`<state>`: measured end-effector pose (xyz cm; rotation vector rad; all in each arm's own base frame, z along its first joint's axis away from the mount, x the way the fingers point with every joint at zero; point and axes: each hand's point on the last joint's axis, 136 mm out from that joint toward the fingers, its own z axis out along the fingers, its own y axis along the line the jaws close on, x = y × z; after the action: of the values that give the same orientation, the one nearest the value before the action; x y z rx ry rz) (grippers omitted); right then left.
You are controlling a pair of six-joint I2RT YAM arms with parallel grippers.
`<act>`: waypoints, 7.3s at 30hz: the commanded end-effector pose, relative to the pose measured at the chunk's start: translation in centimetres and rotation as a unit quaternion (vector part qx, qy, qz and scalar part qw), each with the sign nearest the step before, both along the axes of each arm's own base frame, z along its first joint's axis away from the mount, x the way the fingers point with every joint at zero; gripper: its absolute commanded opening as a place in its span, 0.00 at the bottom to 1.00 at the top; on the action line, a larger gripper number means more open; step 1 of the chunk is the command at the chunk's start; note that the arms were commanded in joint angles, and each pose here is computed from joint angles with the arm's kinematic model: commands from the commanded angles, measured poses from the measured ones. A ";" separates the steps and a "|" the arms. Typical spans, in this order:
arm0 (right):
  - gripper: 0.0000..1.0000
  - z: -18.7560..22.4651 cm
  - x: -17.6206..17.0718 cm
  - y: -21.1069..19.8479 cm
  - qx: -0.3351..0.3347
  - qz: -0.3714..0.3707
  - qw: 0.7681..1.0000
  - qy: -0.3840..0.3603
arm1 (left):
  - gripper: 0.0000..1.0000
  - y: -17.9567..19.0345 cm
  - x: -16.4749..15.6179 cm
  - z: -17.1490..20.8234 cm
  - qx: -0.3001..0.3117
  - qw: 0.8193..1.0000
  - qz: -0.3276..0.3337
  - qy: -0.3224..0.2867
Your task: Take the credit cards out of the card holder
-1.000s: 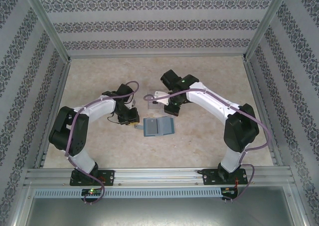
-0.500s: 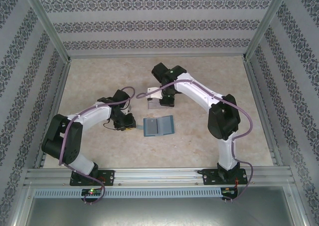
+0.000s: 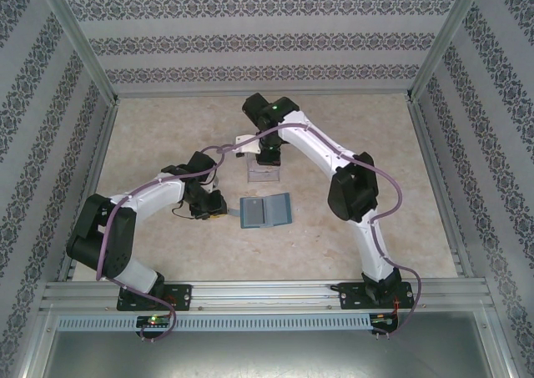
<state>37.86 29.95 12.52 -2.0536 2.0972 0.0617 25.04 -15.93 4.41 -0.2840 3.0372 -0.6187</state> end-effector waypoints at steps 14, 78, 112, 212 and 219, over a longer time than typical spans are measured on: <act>0.00 -1.9 0.8 0.3 -0.013 0.021 0.999 0.030 | 0.22 0.4 0.6 -0.3 0.007 1.000 0.007 -0.001; 0.26 0.2 2.2 1.2 0.037 -0.084 0.996 -0.012 | 0.22 -0.9 2.5 1.2 -0.023 0.999 0.013 -0.028; 0.13 -0.9 -7.9 2.7 0.251 -0.590 0.720 0.266 | 0.16 -5.7 5.7 3.6 -0.115 0.992 -0.021 -0.038; 0.28 -9.1 -12.5 0.3 0.080 -0.653 0.725 0.203 | 0.00 -6.4 1.2 -2.4 -0.069 0.997 -0.024 0.036; 0.29 -8.6 -12.3 -0.1 0.077 -0.653 0.729 0.190 | 0.00 -6.4 1.2 -2.4 -0.070 0.997 -0.024 0.035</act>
<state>25.35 30.21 2.62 -0.0642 3.1278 0.4788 26.30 -22.35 2.25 -0.2721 3.0664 -0.8775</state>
